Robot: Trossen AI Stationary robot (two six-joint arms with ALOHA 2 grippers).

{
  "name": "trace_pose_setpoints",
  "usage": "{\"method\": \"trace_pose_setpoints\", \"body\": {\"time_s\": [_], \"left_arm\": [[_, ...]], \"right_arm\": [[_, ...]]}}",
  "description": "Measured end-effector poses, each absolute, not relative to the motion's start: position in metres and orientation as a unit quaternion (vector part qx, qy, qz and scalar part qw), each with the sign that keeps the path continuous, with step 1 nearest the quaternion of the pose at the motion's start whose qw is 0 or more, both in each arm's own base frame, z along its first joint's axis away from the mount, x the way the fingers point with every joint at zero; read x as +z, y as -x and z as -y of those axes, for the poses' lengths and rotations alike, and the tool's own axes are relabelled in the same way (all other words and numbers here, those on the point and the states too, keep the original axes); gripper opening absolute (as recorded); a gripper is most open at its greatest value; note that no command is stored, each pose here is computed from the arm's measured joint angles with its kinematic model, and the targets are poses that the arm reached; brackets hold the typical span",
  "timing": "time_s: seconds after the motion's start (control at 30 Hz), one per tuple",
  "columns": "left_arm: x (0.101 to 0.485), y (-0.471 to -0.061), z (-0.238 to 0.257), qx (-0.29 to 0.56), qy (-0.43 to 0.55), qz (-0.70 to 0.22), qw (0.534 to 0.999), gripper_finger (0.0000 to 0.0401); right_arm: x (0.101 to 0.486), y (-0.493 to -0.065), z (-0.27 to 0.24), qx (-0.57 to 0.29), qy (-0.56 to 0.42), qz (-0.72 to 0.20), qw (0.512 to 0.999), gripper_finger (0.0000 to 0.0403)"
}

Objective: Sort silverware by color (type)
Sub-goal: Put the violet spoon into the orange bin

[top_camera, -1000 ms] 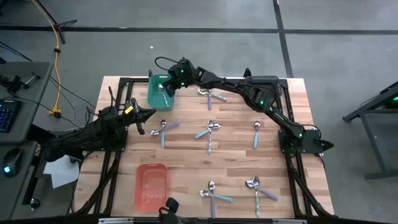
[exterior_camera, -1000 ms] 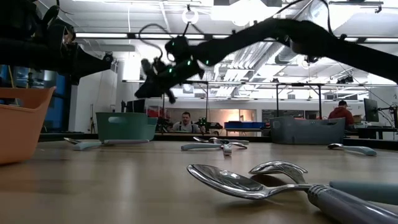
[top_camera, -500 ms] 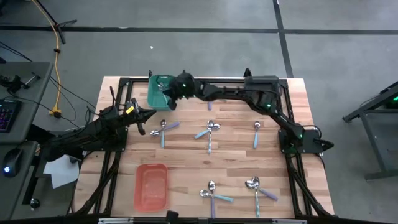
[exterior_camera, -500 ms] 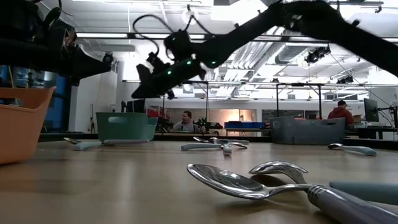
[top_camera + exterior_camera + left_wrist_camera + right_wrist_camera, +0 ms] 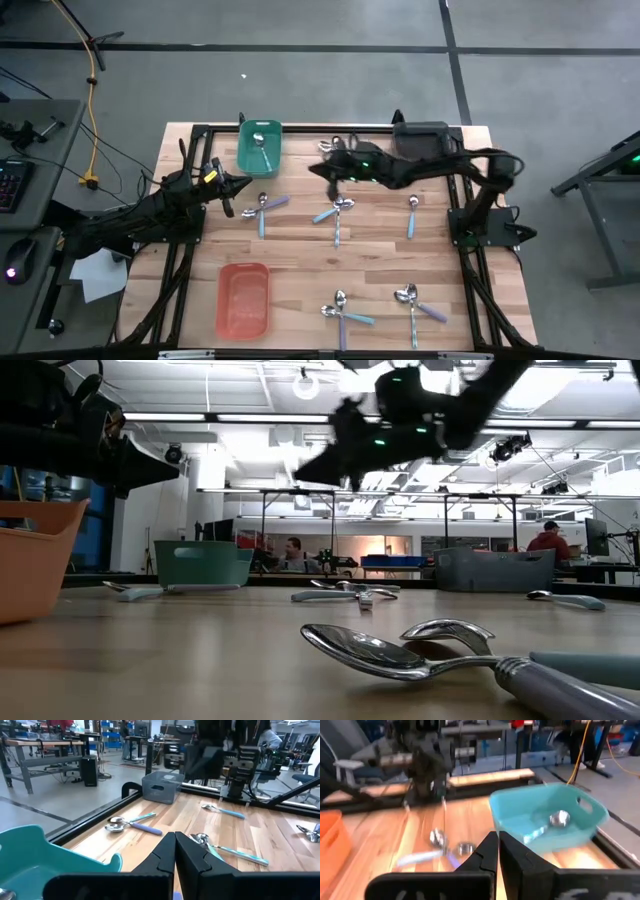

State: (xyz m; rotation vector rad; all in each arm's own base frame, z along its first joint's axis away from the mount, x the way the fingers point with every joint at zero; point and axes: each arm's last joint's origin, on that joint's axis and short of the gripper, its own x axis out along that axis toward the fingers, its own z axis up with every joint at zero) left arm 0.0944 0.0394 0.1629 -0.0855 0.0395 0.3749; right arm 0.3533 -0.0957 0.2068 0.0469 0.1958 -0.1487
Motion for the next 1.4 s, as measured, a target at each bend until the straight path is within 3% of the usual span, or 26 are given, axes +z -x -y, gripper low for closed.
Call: {"method": "trace_pose_setpoints", "body": {"time_s": [0.43,1.2,1.4], "left_arm": [[0.158,-0.102,-0.032,0.077,0.048,-0.055,0.994,0.0001],[0.153,-0.137,-0.034,0.100,0.077,-0.185,0.975,0.0002],[0.158,-0.157,-0.034,0.085,0.069,-0.232,0.967,0.0033]], "right_arm": [[0.177,-0.263,0.073,-0.083,-0.008,-0.064,0.994,0.0000],[0.174,-0.255,0.070,-0.080,0.021,-0.076,0.994,0.0000],[0.174,-0.255,0.070,-0.079,0.029,-0.077,0.993,0.0000]]}}
